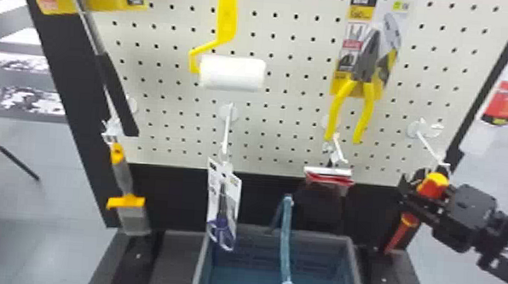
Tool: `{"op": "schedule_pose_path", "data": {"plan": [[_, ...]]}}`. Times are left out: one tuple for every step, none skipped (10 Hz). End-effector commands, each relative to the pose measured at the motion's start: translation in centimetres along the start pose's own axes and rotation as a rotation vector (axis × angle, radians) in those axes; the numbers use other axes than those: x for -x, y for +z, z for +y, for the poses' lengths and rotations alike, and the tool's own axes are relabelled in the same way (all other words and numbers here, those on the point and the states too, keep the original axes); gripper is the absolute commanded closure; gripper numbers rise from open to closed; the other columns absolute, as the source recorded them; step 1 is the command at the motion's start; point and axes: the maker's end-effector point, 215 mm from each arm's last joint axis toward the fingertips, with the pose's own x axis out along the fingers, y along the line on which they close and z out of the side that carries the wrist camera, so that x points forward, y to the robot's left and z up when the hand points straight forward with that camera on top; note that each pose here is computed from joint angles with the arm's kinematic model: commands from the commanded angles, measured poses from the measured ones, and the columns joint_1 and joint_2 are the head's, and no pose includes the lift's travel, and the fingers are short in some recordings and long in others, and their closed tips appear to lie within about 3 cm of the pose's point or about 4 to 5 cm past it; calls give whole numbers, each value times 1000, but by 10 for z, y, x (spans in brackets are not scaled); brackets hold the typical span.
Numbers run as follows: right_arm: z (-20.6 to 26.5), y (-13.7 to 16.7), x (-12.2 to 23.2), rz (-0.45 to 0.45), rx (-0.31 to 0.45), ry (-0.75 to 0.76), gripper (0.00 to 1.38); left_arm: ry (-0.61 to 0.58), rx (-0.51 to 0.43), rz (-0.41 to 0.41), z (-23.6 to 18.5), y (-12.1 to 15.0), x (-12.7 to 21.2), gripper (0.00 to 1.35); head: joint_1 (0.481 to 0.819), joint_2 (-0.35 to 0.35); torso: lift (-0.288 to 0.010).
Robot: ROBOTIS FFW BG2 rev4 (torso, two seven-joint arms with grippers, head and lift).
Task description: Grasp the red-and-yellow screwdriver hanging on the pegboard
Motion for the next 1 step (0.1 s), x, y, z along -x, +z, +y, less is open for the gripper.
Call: {"op": "schedule_pose_path", "data": {"plan": [[1, 0, 0, -1, -1, -1, 1289, 0, 1, -1, 0, 1, 0, 282, 549, 0, -100]]}}
